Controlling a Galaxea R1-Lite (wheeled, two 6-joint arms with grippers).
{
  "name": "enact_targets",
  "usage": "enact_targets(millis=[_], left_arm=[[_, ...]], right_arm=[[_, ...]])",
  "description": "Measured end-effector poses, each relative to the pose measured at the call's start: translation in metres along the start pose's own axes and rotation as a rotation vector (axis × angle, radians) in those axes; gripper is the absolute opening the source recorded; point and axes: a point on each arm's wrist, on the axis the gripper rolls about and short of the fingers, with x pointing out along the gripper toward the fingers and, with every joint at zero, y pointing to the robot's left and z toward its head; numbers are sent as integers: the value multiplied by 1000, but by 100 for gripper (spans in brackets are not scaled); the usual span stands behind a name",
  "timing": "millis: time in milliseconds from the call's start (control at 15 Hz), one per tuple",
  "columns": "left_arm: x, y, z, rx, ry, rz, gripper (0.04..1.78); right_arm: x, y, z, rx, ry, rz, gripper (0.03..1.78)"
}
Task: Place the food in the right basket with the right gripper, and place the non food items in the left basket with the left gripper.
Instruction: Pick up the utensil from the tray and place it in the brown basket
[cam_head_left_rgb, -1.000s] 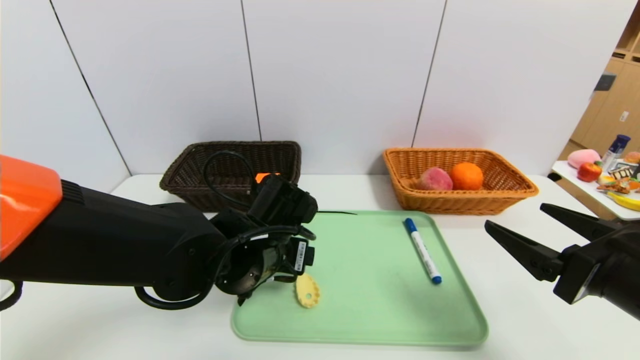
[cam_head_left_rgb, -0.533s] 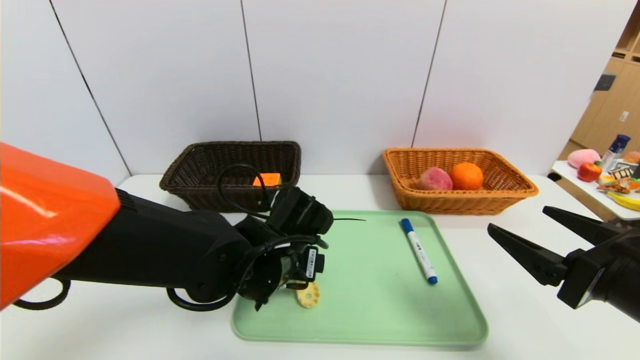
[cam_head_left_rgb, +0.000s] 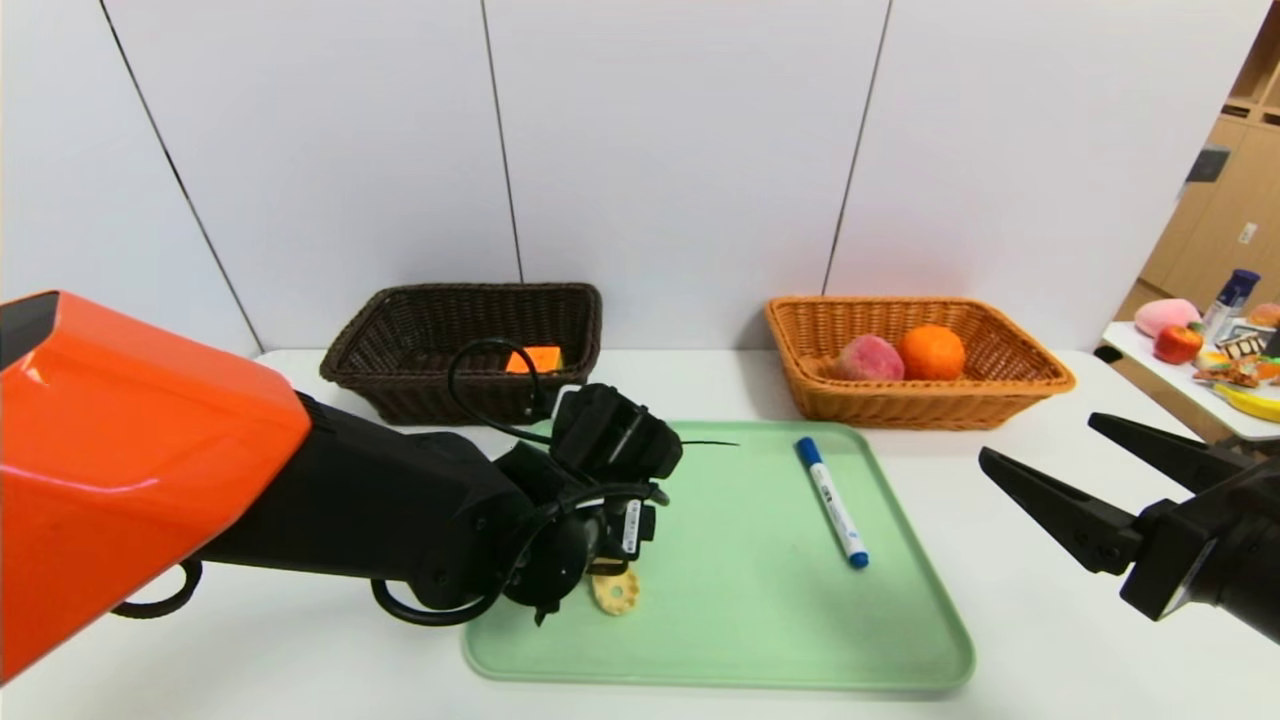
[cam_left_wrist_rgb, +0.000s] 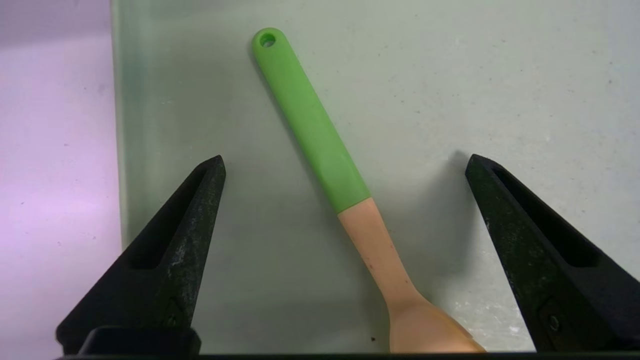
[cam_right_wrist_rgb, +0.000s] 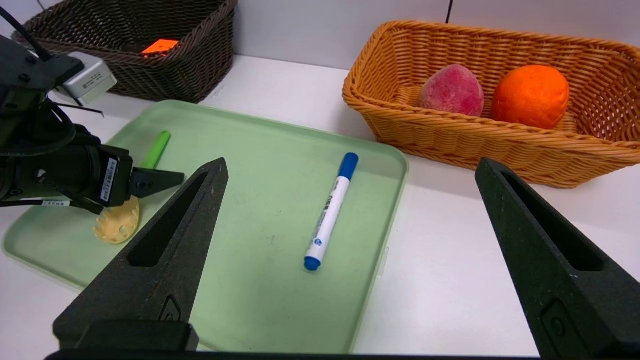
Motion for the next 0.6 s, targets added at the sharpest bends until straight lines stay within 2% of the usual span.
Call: enact_targets(millis=[133,400,600], left_arm=[[1,1,-2,0,3,7,165],[2,0,-2,1,-3,0,115],[1,1,-4,7,1,3,93]], right_arm=[[0,0,0,0,0,0,171],[0,0,0,1,1,1,171],[0,0,0,1,1,1,171]])
